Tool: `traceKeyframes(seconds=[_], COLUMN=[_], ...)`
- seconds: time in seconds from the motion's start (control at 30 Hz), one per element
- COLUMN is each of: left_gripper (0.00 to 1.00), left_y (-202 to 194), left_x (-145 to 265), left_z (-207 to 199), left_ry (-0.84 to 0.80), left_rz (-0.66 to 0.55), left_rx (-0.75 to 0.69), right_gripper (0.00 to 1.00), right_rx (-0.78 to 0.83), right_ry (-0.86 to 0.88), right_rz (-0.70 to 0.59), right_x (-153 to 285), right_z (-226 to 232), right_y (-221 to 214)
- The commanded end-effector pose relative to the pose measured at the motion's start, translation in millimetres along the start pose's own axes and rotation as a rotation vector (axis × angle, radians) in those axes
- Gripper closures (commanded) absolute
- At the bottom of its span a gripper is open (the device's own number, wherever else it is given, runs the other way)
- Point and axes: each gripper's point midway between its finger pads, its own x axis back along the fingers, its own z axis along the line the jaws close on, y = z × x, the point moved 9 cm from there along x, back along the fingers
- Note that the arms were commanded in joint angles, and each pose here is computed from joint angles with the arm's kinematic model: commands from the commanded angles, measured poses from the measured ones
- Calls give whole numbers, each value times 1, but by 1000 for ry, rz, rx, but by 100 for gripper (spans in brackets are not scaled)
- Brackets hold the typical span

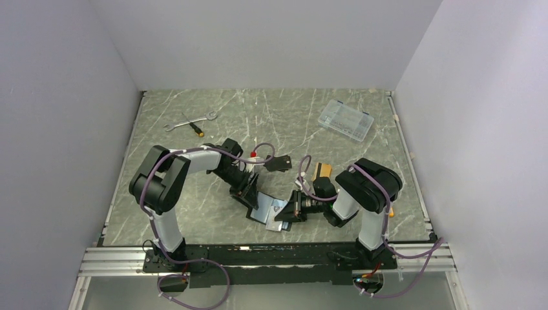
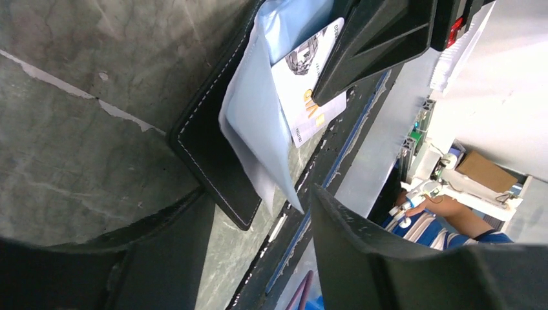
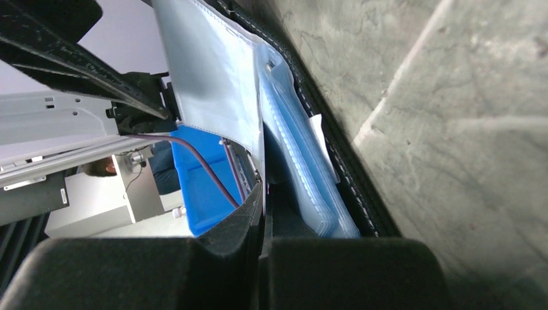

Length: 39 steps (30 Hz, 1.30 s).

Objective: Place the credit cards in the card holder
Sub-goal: Insert the credit card into the card holder.

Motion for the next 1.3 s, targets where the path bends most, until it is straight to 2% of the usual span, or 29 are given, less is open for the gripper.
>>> traceKeyframes(seconds=[0.0, 0.23, 0.53, 0.67, 0.87, 1.03, 1.13, 1.27], left_gripper=[45, 55, 99, 100, 100, 100, 100, 100], left_y=[3, 12, 13, 10, 9, 16, 19, 14], left_x=[3, -3, -5, -5, -3, 6, 14, 20], left_z=[-13, 1, 12, 11, 7, 10, 11, 13], left_ry=[-84, -6, 80, 78, 40, -18, -3, 10], left_rz=[-51, -29, -25, -27, -61, -149, -199, -244], left_rx=[-70, -43, -43, -33, 31, 94, 99, 108], right_gripper=[100, 100, 100, 100, 100, 100, 100, 100], right_rx=[-21, -6, 39, 59, 113, 174, 197, 190], right_ry=[-51, -45, -31, -12, -11, -67, -83, -82], right_rz=[-16, -9, -9, -62, -248, -355, -387, -355], right_x=[1, 0, -1, 4, 10, 13, 13, 1], right_z=[-11, -8, 7, 17, 32, 44, 48, 47], right_y=[-2, 1, 8, 19, 31, 36, 39, 39])
